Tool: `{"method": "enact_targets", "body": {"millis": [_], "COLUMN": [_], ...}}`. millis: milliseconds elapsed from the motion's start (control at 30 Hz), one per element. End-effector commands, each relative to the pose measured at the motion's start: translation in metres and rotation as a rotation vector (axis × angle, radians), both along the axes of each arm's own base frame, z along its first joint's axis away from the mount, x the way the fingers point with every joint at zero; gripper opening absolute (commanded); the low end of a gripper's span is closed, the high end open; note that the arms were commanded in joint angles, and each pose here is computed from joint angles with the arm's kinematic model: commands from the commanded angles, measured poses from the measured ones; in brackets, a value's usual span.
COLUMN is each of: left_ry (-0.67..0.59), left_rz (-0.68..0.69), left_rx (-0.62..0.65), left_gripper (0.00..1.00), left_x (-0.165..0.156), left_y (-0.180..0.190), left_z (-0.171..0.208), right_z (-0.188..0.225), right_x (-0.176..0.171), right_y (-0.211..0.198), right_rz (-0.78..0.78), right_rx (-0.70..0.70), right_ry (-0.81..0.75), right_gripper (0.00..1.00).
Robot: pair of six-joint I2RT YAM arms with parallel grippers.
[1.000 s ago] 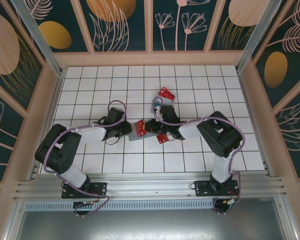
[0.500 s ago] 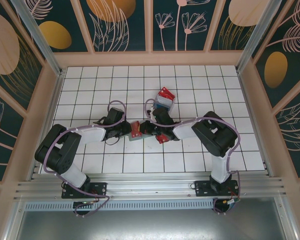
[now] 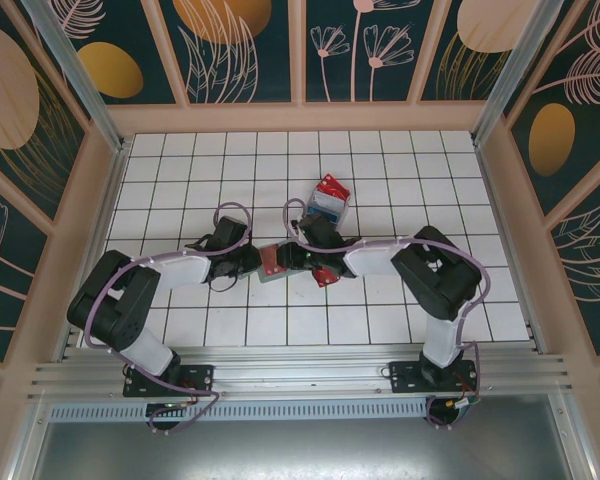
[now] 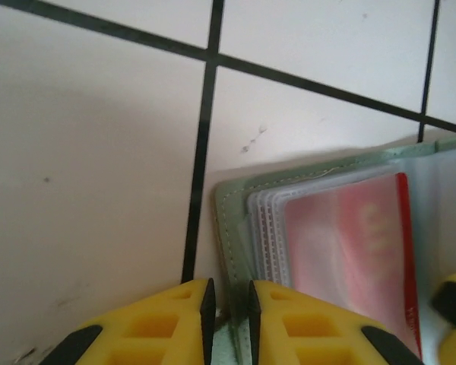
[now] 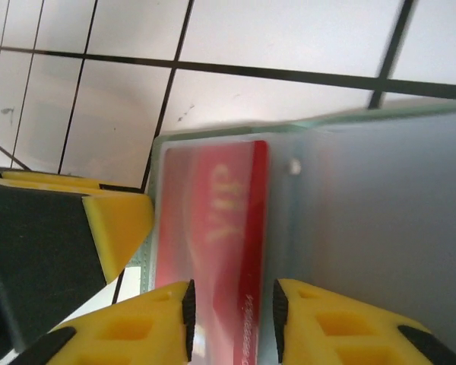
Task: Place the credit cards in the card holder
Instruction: Insert the credit card into the card slot, then rotate the card holder at the center of the table.
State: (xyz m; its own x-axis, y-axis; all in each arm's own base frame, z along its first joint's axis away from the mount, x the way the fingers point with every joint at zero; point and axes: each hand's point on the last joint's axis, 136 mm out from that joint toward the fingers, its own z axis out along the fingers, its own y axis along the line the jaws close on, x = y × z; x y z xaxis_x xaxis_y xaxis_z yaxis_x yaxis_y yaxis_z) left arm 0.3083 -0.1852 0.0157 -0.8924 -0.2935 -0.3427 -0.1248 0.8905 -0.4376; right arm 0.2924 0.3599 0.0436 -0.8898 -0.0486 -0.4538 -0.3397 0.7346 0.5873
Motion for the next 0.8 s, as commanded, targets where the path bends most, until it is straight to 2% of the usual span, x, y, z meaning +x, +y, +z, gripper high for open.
{"method": "enact_targets", "body": {"millis": [0, 67, 100, 133, 233, 300, 400, 533, 667, 767], "left_ry": [0.064, 0.042, 0.023, 0.003, -0.068, -0.099, -0.106, -0.075, -0.007, 0.035], "left_rz": [0.006, 0.013, 0.016, 0.021, 0.031, 0.03, 0.003, -0.049, -0.073, -0.068], "left_rx": [0.073, 0.079, 0.081, 0.084, 0.113, 0.138, 0.176, 0.203, 0.203, 0.185], "left_gripper": [0.25, 0.29, 0.37, 0.4, 0.41, 0.41, 0.36, 0.23, 0.17, 0.17], "left_x": [-0.019, -0.014, -0.011, -0.007, 0.009, 0.023, 0.047, 0.067, 0.056, 0.035], "left_y": [0.016, 0.017, 0.017, 0.017, 0.02, 0.021, 0.018, 0.007, 0.006, 0.012], "left_z": [-0.003, 0.01, 0.02, 0.03, 0.059, 0.07, 0.068, 0.049, 0.021, 0.004], "right_z": [0.013, 0.023, 0.028, 0.033, 0.032, 0.025, 0.006, -0.018, -0.026, -0.029], "right_x": [0.002, 0.004, 0.004, 0.003, -0.008, -0.021, -0.039, -0.046, -0.038, -0.023], "right_y": [-0.025, -0.029, -0.031, -0.032, -0.033, -0.034, -0.04, -0.054, -0.053, -0.04], "right_rz": [-0.014, -0.015, -0.015, -0.015, 0.016, 0.039, 0.052, 0.023, 0.009, 0.016], "right_rx": [-0.074, -0.082, -0.079, -0.077, -0.06, -0.046, -0.066, -0.133, -0.156, -0.167], "right_ry": [-0.041, -0.063, -0.073, -0.078, -0.05, -0.009, 0.043, 0.074, 0.06, 0.043], "right_gripper": [0.4, 0.42, 0.42, 0.42, 0.38, 0.32, 0.22, 0.19, 0.19, 0.19]}}
